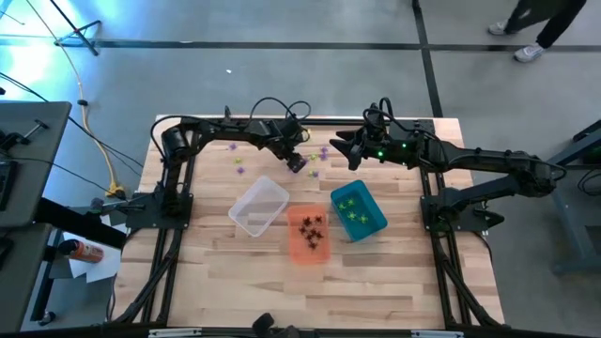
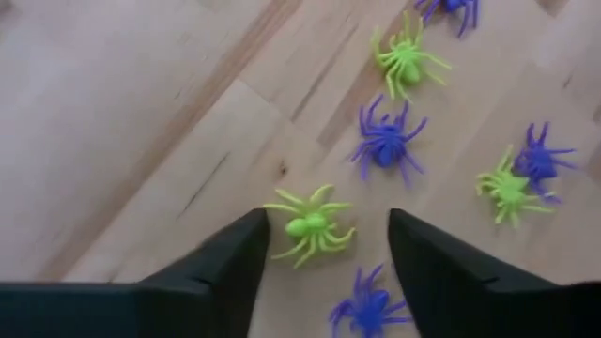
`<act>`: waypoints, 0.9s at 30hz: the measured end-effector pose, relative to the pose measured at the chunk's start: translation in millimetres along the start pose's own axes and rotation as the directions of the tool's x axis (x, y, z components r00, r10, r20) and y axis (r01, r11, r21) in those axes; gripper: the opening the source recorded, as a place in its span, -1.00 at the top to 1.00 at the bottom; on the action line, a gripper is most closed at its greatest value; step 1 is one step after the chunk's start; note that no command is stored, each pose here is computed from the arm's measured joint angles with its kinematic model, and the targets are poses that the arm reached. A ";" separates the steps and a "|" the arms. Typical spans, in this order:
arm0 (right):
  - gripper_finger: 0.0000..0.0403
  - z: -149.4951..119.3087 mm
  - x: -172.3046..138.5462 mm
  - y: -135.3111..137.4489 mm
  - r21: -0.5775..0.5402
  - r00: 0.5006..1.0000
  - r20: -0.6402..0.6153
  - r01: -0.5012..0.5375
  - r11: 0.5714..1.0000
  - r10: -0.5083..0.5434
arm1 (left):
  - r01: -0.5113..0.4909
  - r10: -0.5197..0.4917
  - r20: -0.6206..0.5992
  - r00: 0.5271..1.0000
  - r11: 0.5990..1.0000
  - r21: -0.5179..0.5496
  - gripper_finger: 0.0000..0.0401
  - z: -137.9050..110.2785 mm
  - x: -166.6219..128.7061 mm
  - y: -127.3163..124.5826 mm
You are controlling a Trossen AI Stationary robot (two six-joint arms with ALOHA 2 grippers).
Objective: Sort Halloween decoration
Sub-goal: Put the green spider toy into the blue bin
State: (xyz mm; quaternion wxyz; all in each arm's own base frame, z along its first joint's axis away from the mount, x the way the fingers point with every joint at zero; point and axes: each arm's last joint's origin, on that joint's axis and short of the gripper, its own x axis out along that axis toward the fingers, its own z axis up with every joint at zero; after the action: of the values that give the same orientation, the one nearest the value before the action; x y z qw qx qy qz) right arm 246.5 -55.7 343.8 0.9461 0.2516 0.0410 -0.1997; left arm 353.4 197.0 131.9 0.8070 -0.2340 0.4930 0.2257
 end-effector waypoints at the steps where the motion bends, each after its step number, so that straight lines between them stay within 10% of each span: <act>1: -0.09 -0.1 0.0 0.0 0.000 1.000 -0.001 0.000 1.000 0.000 | -0.013 0.013 0.000 1.000 1.000 0.010 0.11 -0.1 -1.2 0.9; 7: -0.09 -0.1 0.0 0.0 -0.019 1.000 0.000 0.001 1.000 -0.001 | -0.010 0.010 -0.021 1.000 1.000 0.028 0.92 0.1 -15.9 9.6; 20: -0.09 0.3 0.0 -0.4 -0.027 1.000 0.009 0.016 1.000 -0.015 | 0.093 -0.117 0.208 0.971 0.988 0.121 1.00 -1.9 -119.8 9.4; 27: -0.09 0.3 0.0 -0.6 -0.024 1.000 0.011 0.019 1.000 -0.019 | 0.060 -0.092 0.159 0.983 0.979 0.194 0.86 -17.0 -102.5 14.1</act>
State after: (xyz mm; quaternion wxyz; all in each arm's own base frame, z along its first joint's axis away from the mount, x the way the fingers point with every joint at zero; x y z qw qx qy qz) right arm 246.3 -56.3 343.9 0.9473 0.2389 0.0407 -0.2097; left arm 291.1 184.2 215.2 0.8721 -0.1555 0.4332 0.1658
